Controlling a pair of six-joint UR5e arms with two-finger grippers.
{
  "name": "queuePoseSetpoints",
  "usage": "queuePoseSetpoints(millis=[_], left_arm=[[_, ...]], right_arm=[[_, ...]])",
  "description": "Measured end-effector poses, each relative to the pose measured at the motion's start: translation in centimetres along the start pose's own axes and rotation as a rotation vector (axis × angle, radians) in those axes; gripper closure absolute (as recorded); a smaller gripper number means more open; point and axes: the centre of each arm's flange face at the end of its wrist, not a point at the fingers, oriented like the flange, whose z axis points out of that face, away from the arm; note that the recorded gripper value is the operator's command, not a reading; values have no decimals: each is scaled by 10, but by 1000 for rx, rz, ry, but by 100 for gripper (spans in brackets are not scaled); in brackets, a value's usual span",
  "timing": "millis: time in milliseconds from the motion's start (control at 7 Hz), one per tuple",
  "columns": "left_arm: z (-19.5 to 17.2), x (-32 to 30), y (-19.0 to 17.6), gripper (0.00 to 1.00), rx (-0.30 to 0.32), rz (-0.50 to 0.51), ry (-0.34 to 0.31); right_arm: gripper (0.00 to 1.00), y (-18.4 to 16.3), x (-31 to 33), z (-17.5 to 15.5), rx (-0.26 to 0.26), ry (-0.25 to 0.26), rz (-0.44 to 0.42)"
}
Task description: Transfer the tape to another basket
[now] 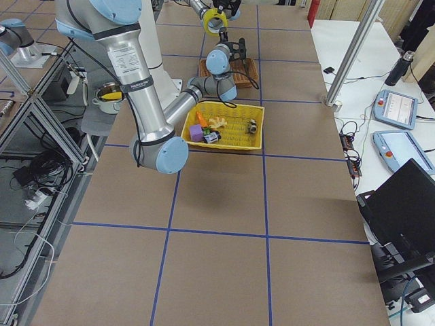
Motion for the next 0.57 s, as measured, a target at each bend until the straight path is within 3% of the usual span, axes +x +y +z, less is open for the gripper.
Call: queuePoseSetpoints(millis=[143, 429, 571], left_arm=[[-3, 11, -15, 100, 62, 9, -83], [1, 18, -40, 100, 151, 55, -337], [4, 12, -49, 100, 166, 67, -460]], right_arm=[[0, -45, 23, -40, -26, 104, -41], [0, -112, 57, -109, -47, 288, -142], [0, -137, 66, -135, -49, 376, -194]])
